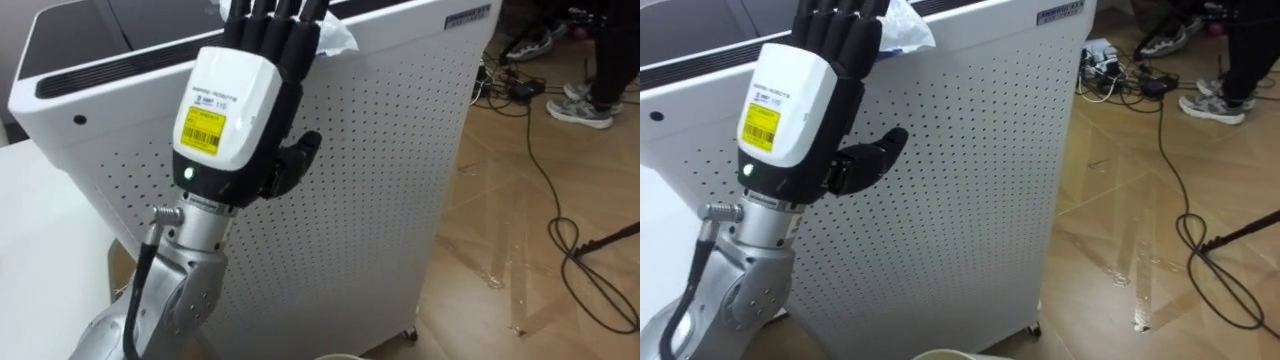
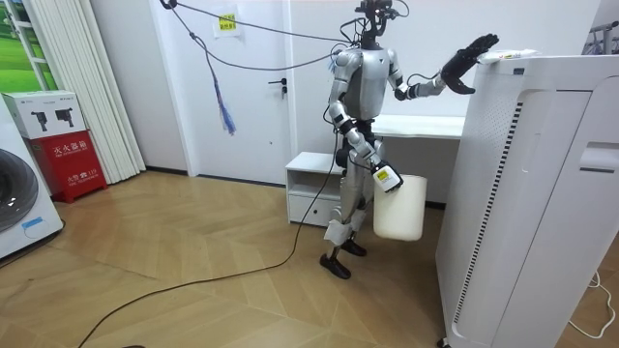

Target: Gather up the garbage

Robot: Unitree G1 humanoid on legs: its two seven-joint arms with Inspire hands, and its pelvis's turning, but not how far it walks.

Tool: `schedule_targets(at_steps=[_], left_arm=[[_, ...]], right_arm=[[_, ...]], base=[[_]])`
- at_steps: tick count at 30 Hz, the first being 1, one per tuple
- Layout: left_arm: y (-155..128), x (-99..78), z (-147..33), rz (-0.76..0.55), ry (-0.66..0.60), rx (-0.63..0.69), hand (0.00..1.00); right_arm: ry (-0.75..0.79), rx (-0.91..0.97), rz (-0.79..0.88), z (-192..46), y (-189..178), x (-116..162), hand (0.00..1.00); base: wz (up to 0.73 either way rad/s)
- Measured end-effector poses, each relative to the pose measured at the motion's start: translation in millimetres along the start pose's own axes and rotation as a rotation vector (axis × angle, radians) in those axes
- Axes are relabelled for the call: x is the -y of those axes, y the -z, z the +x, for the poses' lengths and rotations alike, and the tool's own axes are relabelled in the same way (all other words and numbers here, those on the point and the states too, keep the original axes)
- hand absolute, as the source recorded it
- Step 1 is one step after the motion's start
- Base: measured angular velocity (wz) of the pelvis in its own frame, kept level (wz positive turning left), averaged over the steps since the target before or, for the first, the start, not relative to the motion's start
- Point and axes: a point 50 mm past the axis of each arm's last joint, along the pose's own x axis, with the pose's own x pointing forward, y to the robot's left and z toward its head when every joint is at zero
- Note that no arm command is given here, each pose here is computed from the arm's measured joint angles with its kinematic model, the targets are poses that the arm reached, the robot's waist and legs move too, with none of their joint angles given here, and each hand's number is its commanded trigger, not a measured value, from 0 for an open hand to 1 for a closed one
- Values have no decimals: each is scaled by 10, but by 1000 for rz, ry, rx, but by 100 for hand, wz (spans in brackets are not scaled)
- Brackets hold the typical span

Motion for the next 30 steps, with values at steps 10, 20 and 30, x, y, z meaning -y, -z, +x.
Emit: schedule_targets(at_steps=[10, 20, 30], left_arm=[[81, 86, -25, 19, 58, -29, 100], [255, -79, 64, 73, -13, -91, 100], [297, -217, 196, 92, -79, -91, 100]], right_arm=[[1, -7, -6, -3, 14, 10, 100], [36, -20, 26, -15, 30, 97, 100], [51, -50, 49, -22, 100, 122, 100]], base=[[0], [0], [0]])
